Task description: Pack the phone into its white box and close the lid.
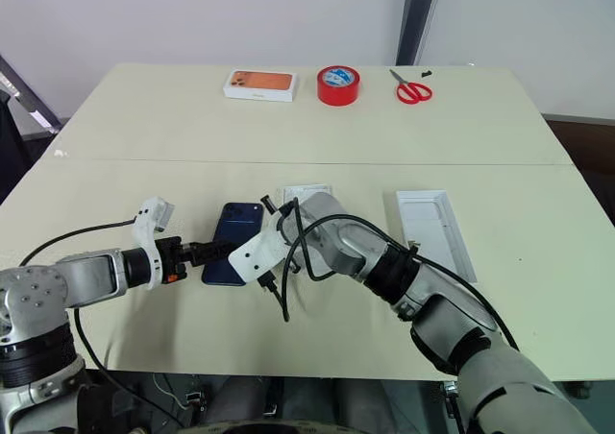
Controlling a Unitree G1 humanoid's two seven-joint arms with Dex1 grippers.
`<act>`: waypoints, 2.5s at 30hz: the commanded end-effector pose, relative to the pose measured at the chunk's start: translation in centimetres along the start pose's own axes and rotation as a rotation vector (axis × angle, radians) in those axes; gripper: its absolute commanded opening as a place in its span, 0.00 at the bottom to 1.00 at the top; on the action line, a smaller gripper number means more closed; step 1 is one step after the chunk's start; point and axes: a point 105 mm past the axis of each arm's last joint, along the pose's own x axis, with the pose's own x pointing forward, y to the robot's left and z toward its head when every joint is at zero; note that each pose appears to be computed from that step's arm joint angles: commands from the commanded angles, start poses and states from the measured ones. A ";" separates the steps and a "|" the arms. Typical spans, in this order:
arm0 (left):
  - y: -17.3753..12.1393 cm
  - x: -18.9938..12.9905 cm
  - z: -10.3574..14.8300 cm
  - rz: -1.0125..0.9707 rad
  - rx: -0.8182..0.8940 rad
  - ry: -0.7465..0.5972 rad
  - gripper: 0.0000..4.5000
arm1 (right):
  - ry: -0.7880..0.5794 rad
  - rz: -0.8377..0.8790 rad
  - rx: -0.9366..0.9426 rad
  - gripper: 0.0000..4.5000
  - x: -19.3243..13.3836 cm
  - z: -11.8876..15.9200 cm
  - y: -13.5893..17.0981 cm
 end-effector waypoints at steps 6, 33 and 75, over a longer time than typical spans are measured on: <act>-1.9 0.9 0.7 -0.141 -0.072 -0.037 1.00 | -0.040 -0.008 0.011 0.01 0.2 1.0 0.3; 0.3 -0.2 1.0 -0.063 -0.169 -0.078 0.21 | -0.066 -0.068 0.123 0.00 -2.0 0.5 -0.5; -10.2 8.8 2.6 -0.259 -0.355 -0.102 0.01 | -0.325 -0.393 1.068 0.00 -14.6 -6.1 2.7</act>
